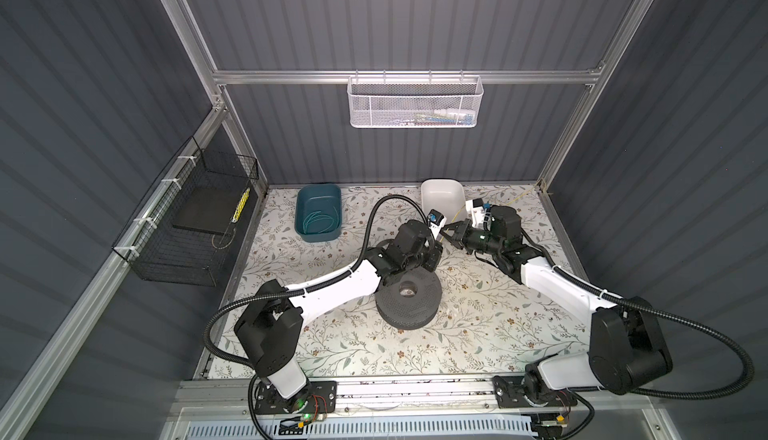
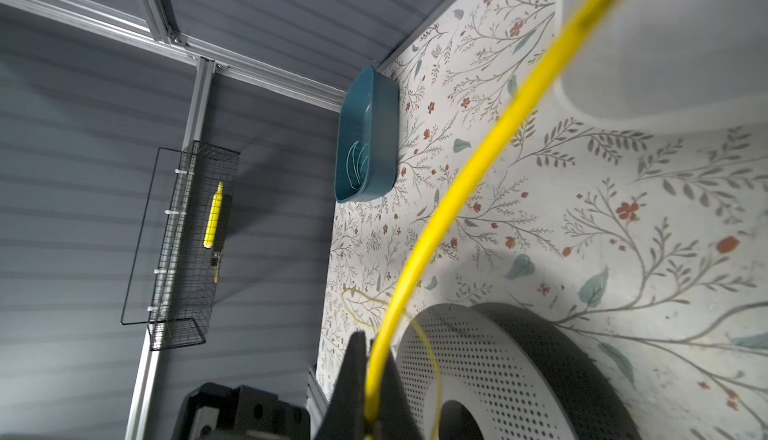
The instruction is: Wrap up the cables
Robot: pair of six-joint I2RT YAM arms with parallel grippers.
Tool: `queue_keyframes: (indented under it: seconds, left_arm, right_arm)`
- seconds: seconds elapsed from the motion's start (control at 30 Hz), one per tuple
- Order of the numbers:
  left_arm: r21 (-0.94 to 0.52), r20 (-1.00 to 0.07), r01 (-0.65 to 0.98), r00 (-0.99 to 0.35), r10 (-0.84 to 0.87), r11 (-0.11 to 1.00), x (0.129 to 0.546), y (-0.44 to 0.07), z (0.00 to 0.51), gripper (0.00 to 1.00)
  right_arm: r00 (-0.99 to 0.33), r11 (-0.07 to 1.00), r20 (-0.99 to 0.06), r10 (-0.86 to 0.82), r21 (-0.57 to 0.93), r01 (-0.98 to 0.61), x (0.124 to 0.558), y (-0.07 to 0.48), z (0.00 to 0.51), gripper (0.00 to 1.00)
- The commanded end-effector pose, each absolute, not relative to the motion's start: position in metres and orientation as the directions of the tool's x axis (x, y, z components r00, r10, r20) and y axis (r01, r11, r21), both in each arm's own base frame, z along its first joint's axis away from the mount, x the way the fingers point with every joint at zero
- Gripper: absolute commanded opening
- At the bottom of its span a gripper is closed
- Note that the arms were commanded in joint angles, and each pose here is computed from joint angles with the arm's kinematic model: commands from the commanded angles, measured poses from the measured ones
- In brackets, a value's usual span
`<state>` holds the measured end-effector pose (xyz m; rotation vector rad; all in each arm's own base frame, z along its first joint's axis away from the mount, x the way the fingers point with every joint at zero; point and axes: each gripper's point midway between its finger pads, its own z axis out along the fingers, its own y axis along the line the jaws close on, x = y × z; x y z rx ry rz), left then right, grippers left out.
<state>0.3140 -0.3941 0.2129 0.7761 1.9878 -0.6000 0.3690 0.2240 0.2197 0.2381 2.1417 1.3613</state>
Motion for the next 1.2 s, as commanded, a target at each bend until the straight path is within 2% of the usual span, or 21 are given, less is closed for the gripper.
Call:
queue_keyframes:
  seconds: [0.0,0.07,0.2,0.3,0.4,0.53,0.73,0.83,1.17]
  left_arm:
    - [-0.079,-0.888,0.733,-0.36,0.287,0.675,0.31,-0.389,0.24,0.43]
    - [-0.057,-0.887,0.728,-0.35,0.3,0.683,0.304,-0.376,0.252,0.56]
    - [-0.01,-0.892,0.615,-0.362,0.271,0.789,0.294,-0.318,0.281,0.72]
    - [0.055,-0.886,0.381,-0.408,0.221,0.923,0.292,-0.246,0.282,0.85]
    - [0.095,-0.857,0.129,-0.494,0.147,0.987,0.287,-0.173,0.261,0.9]
    - [0.05,-0.808,-0.057,-0.589,0.007,0.997,0.264,-0.12,0.212,0.91]
    - [0.041,-0.799,-0.084,-0.601,-0.018,0.996,0.258,-0.111,0.16,0.88]
    - [0.014,-0.806,-0.173,-0.584,-0.091,0.985,0.265,-0.095,0.151,0.79]
    - [-0.077,-0.726,-0.09,-0.677,-0.118,0.993,0.31,-0.099,0.107,0.61]
  right_arm:
    - [-0.755,0.521,-0.482,0.445,0.825,-0.22,0.376,0.215,0.243,0.0]
    - [-0.739,0.561,-0.538,0.405,0.785,-0.263,0.376,0.212,0.248,0.0]
    - [-0.713,0.645,-0.612,0.343,0.705,-0.295,0.377,0.198,0.25,0.0]
    - [-0.714,0.62,-0.595,0.369,0.73,-0.288,0.38,0.186,0.251,0.0]
    - [-0.711,0.608,-0.591,0.381,0.74,-0.288,0.383,0.181,0.253,0.0]
    - [-0.72,0.584,-0.578,0.384,0.756,-0.295,0.385,0.184,0.253,0.0]
    - [-0.73,0.558,-0.562,0.388,0.774,-0.299,0.389,0.188,0.253,0.0]
    - [-0.732,0.555,-0.561,0.385,0.775,-0.302,0.389,0.188,0.253,0.0]
    - [-0.743,0.528,-0.539,0.397,0.796,-0.296,0.388,0.186,0.251,0.0]
